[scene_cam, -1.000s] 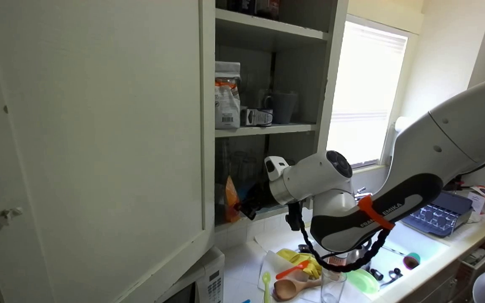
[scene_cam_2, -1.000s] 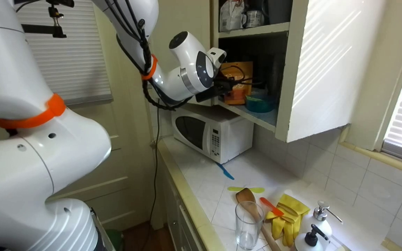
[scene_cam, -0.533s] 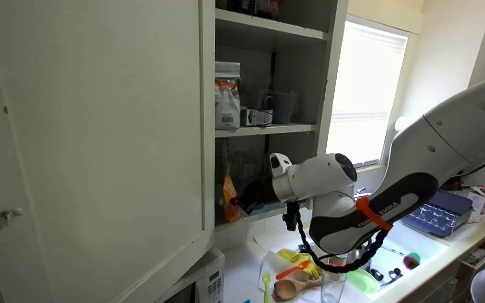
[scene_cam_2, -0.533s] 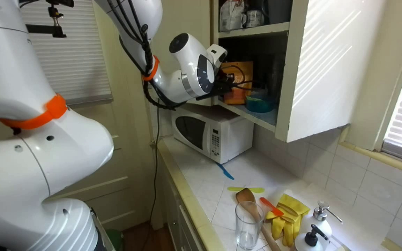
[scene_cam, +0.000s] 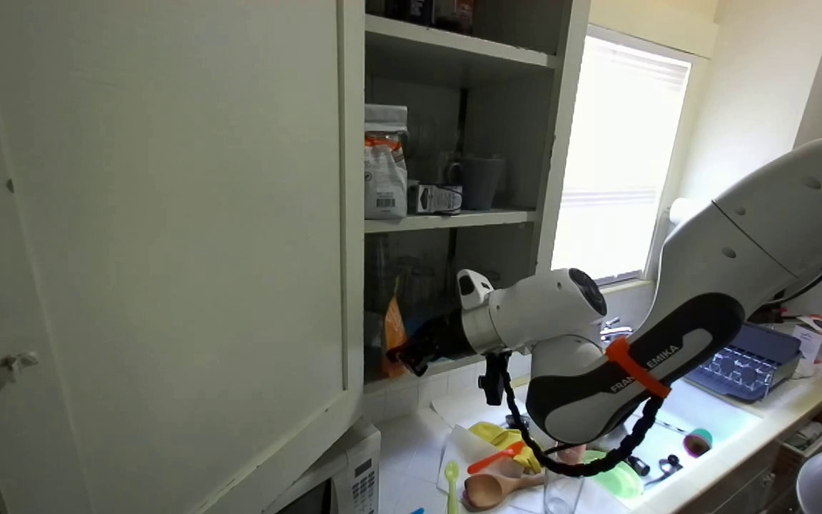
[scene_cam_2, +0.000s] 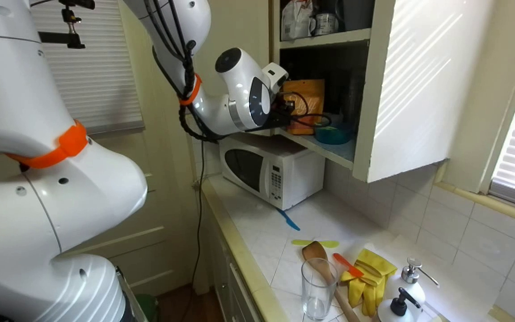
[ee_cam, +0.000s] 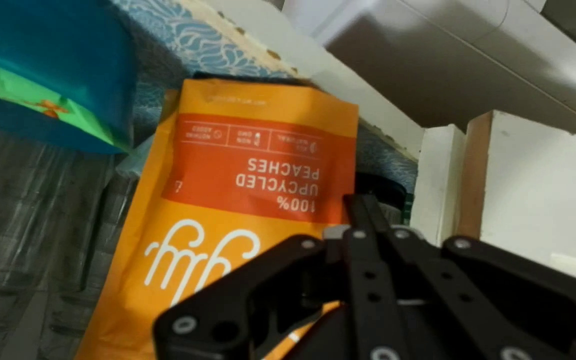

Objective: Pick up the orange sachet and put it in the open cabinet

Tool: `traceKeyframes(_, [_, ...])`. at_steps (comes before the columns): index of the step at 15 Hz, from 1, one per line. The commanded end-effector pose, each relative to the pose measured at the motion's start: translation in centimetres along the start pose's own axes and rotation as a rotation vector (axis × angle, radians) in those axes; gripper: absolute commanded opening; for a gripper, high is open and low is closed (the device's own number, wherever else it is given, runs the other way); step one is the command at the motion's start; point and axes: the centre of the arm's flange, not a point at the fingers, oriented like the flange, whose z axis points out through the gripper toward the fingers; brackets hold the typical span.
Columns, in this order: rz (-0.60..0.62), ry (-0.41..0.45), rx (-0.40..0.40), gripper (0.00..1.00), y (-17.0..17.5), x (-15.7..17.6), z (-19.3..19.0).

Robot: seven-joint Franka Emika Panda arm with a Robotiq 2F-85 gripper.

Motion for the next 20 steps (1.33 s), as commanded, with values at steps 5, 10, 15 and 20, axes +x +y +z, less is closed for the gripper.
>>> traceKeyframes(5, [0.009, -0.029, -0.006, 0.01, 0.2, -0.2, 0.3])
traceKeyframes(10, [0.024, -0.094, 0.003, 0.00, -0.1, -0.1, 0.0])
traceKeyframes(15, [0.050, -0.149, 0.017, 0.00, -0.5, -0.4, 1.1])
traceKeyframes(20, [0.054, -0.102, -0.028, 0.00, 0.0, -0.3, 1.9])
